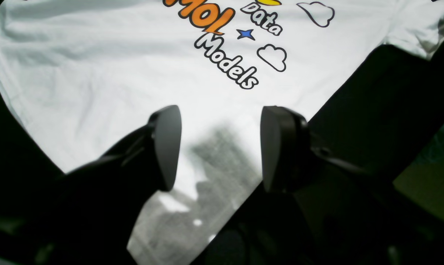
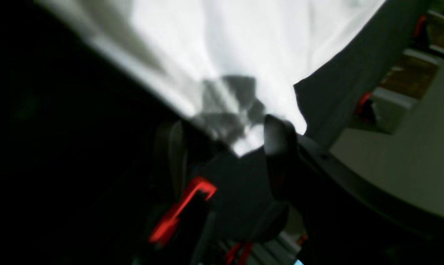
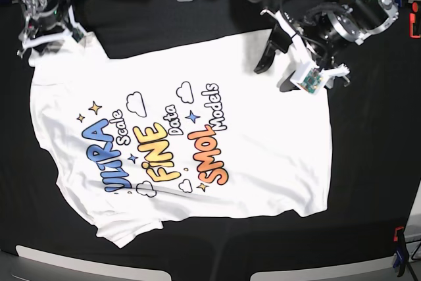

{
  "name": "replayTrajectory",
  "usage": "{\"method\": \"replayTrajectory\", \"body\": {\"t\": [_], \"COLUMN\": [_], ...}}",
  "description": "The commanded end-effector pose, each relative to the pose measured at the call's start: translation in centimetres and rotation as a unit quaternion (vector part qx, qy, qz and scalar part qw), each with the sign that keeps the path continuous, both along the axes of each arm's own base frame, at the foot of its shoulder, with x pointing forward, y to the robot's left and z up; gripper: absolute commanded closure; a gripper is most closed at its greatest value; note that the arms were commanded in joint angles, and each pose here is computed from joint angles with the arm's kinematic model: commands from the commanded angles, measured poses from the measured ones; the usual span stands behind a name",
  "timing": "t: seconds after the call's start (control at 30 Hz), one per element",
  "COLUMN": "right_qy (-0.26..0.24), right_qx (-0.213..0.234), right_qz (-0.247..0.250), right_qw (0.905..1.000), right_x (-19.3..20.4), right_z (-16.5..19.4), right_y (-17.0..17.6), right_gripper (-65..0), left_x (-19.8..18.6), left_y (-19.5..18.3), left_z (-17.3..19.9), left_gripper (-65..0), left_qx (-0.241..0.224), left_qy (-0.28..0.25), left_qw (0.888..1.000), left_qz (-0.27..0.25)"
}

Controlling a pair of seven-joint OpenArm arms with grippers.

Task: Layout the t-shirt on the table in an organized manner, then fold the t-shirt properly
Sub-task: 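Move both grippers to the shirt's collar-side corners and grasp them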

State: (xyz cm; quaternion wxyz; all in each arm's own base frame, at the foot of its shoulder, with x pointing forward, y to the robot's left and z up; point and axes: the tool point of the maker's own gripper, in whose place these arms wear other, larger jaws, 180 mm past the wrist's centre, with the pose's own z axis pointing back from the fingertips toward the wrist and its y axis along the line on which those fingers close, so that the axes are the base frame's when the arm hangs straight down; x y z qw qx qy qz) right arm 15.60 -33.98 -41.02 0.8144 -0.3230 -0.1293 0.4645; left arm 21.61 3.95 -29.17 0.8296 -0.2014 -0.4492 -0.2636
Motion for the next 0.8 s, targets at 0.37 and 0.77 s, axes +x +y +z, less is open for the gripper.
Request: {"method": "replayTrajectory", "body": {"t": [0.37,0.77], "right_qy": [-0.003,0.009], "right_qx": [0.007,-0.023], "right_qz": [0.053,0.125], "right_qw": [0.9986,0.9918], "right_x": [2.8,2.1], "right_z": [-1.0,-1.3], "right_y": [3.1,4.4], "right_gripper": [-32.5,-32.5], "left_x": [0.3,0.3], "left_y": [-0.2,-0.2], "left_z": [1.2,1.2], "left_gripper": [-31.6,-31.6], "left_qx": [-0.014,-0.014], "left_qy": [-0.021,-0.021], "left_qw": [1.0,1.0], "left_qz": [0.0,0.0]}}
